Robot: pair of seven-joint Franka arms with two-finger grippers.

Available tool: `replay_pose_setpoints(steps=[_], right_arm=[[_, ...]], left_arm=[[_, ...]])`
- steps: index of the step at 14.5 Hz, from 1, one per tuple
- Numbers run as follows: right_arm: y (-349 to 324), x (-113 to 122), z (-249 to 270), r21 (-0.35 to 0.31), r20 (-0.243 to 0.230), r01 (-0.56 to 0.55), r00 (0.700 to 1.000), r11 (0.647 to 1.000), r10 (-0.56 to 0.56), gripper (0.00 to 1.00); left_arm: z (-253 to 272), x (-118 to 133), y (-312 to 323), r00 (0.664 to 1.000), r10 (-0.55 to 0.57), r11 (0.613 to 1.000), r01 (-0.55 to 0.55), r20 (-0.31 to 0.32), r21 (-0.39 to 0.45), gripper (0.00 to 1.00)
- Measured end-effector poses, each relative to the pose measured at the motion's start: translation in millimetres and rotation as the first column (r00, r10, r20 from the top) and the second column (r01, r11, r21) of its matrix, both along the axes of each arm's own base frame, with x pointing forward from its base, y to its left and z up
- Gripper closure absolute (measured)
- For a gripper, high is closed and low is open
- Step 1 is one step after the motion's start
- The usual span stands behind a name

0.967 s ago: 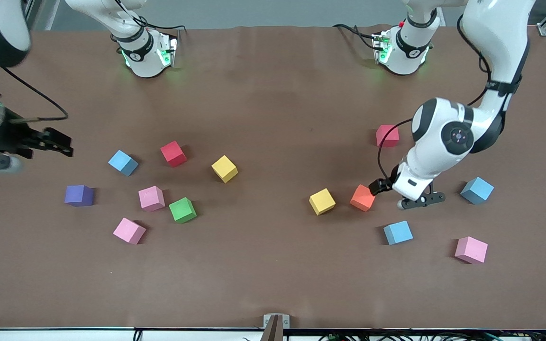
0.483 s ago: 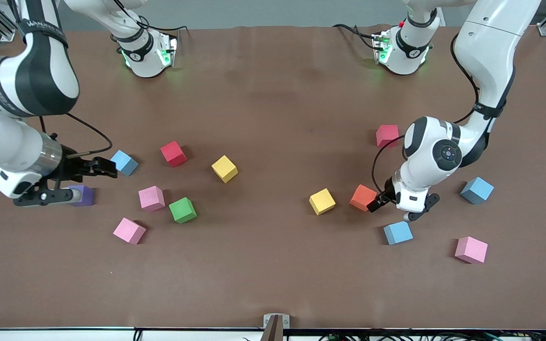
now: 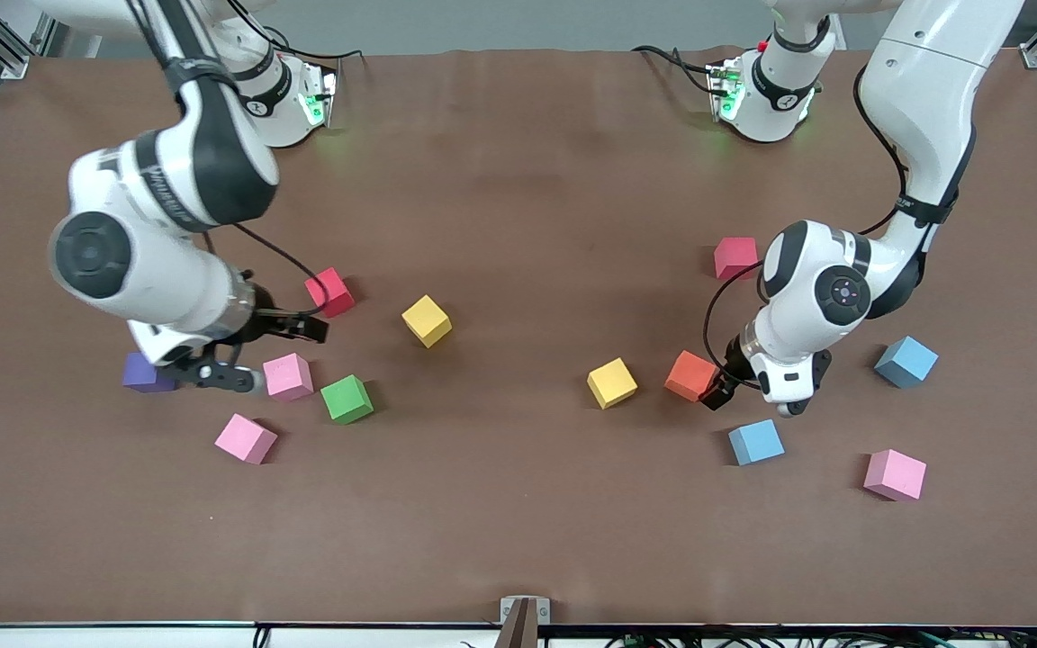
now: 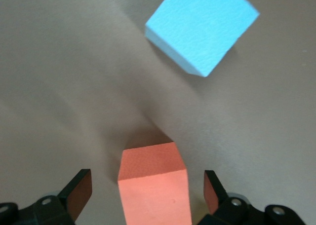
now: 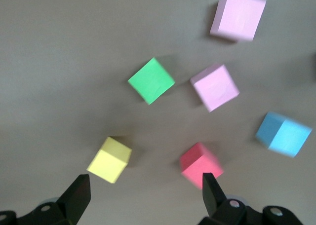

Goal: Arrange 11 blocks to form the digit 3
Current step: 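Reach the left gripper to the orange block while the right gripper reaches yellow, then lift the orange block with the left gripper while the right gripper grasps yellow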

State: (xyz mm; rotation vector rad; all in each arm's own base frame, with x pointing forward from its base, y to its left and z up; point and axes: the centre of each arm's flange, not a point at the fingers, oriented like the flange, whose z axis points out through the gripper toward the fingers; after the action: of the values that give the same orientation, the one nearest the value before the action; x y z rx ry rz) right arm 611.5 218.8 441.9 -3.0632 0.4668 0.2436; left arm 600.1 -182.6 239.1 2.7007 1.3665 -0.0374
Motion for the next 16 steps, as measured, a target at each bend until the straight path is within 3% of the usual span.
replay_pose_setpoints(steps=[2, 6, 11, 15, 16], right_arm=[[20, -5, -8, -0.02, 0.008, 0.145, 0.989, 0.989, -0.145, 0.0], [82, -34, -43, -0.054, 0.027, 0.385, 0.923, 0.921, -0.384, 0.0], [84, -40, -61, -0.085, 0.016, 0.446, 0.895, 0.891, -0.446, 0.0], [118, -56, -96, -0.143, 0.007, 0.42, 0.906, 0.896, -0.423, 0.0], [122, -59, -102, -0.149, 0.004, 0.414, 0.908, 0.898, -0.418, 0.0]], left_arm=[[-3, -6, -10, 1.0, 0.013, 0.999, -0.012, -0.022, 0.032, 0.0], [-5, -12, -30, 0.998, 0.045, 0.998, -0.044, -0.031, 0.038, 0.0], [-18, -6, -31, 0.997, 0.062, 0.997, -0.06, -0.042, 0.039, 0.0], [-29, -3, -33, 0.997, 0.061, 0.997, -0.059, -0.052, 0.039, 0.03], [-31, -2, -33, 0.997, 0.061, 0.998, -0.059, -0.053, 0.039, 0.1]])
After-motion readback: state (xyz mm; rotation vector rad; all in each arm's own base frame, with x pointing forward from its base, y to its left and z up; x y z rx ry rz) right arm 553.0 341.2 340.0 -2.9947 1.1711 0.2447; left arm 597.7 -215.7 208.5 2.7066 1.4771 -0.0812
